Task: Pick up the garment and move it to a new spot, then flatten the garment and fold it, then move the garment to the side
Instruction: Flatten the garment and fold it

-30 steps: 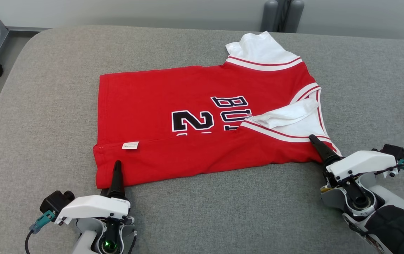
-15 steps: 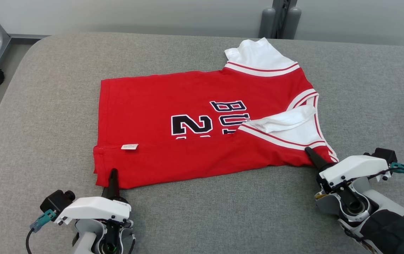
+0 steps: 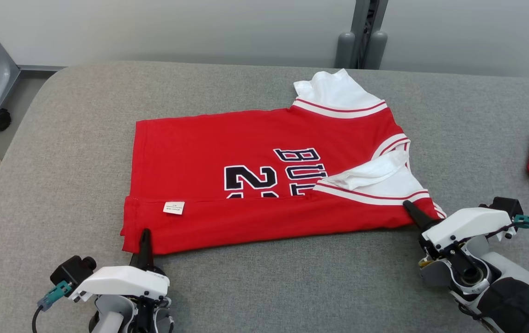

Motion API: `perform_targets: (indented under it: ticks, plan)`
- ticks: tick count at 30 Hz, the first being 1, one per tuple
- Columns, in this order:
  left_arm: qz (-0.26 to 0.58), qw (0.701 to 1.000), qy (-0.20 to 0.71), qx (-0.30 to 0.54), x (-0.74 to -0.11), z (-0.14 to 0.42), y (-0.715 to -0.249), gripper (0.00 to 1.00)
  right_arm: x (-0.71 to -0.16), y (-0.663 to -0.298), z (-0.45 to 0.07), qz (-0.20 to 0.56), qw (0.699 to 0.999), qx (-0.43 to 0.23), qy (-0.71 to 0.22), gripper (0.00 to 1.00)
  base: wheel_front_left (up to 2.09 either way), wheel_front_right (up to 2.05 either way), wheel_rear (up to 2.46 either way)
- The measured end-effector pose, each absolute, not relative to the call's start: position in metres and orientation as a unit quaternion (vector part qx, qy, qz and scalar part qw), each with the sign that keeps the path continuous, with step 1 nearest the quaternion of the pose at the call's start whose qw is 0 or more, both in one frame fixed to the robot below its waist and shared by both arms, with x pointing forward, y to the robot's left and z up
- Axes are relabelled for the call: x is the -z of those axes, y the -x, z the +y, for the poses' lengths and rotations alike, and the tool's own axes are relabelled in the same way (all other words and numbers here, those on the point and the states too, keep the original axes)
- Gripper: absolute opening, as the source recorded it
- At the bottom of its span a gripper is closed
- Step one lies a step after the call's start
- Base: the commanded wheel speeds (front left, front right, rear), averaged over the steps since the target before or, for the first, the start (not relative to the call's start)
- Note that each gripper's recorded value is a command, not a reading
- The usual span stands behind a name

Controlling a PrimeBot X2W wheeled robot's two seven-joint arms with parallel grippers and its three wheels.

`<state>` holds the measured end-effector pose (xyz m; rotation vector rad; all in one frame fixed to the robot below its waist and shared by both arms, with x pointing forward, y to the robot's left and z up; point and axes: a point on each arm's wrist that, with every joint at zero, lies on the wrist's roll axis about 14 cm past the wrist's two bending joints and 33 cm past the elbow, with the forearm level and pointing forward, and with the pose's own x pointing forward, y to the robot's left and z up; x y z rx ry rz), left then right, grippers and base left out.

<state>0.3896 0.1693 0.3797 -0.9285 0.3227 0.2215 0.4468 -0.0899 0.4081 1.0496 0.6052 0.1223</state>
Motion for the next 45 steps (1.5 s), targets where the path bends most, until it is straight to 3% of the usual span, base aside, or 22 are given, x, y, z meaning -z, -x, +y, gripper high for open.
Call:
perform_targets:
  ticks: [18,29,45]
  plan:
    - [0.15,0.89,0.425,-0.069,-0.392,0.154,-0.376,0.0,-0.418,-0.432,-0.106,0.321,0.833,-0.081,-0.444,0.0,0.0,0.0,0.0]
    - [0.157,0.894,0.415,-0.07,-0.388,0.159,-0.359,0.0,-0.418,-0.412,-0.111,0.323,0.825,-0.075,-0.457,0.0,0.0,0.0,0.0]
    - [0.181,0.893,0.405,-0.07,-0.372,0.153,-0.348,0.0,-0.384,-0.339,-0.135,0.342,0.793,-0.018,-0.504,0.0,0.0,0.0,0.0]
